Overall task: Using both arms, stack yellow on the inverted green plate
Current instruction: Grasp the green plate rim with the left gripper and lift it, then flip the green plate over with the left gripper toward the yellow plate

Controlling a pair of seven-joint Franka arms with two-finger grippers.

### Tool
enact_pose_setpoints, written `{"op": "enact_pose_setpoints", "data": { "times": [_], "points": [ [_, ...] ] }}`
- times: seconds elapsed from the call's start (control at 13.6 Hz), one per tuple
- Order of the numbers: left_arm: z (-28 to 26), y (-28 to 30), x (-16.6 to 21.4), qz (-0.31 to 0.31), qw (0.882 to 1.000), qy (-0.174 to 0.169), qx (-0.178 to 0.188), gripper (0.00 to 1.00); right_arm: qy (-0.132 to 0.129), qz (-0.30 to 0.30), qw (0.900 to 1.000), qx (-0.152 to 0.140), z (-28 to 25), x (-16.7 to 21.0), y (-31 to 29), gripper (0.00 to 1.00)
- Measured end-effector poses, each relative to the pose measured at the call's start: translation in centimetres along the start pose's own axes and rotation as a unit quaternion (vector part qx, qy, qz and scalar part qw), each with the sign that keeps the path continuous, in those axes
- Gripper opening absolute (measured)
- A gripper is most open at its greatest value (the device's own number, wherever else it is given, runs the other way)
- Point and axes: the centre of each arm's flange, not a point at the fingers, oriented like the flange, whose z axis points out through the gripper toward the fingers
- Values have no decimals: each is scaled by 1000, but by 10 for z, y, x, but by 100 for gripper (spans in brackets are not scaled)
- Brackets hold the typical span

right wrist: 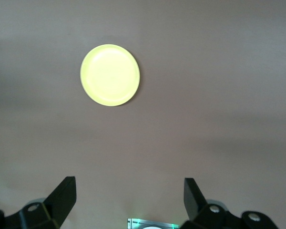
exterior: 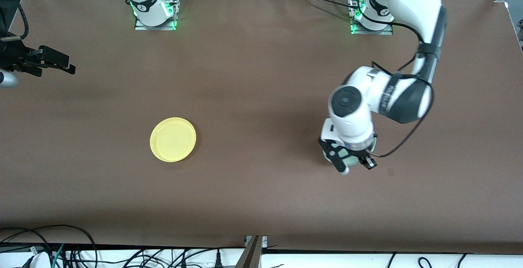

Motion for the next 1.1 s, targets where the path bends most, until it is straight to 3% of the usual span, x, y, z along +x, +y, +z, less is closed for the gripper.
{"op": "enact_pose_setpoints", "data": {
  "times": [0.29,0.44,0.81,0.95,1.1],
  "points": [
    [-30,83,47,-32,994,-51,86,3,-1,-16,1000,4,1,1,-1,100],
    [-44,123,65,-65,988,-60,129,3,-2,-17,1000,4,3,2,-1,100],
    [-54,237,106,-189,966,-37,173,3,-9,-16,1000,4,10,6,1,100],
    [-50,279,117,-219,945,-25,243,3,-13,-15,1000,4,15,9,1,100],
    [-57,307,120,-225,933,-16,279,3,-16,-14,1000,4,17,11,2,100]
  ]
}}
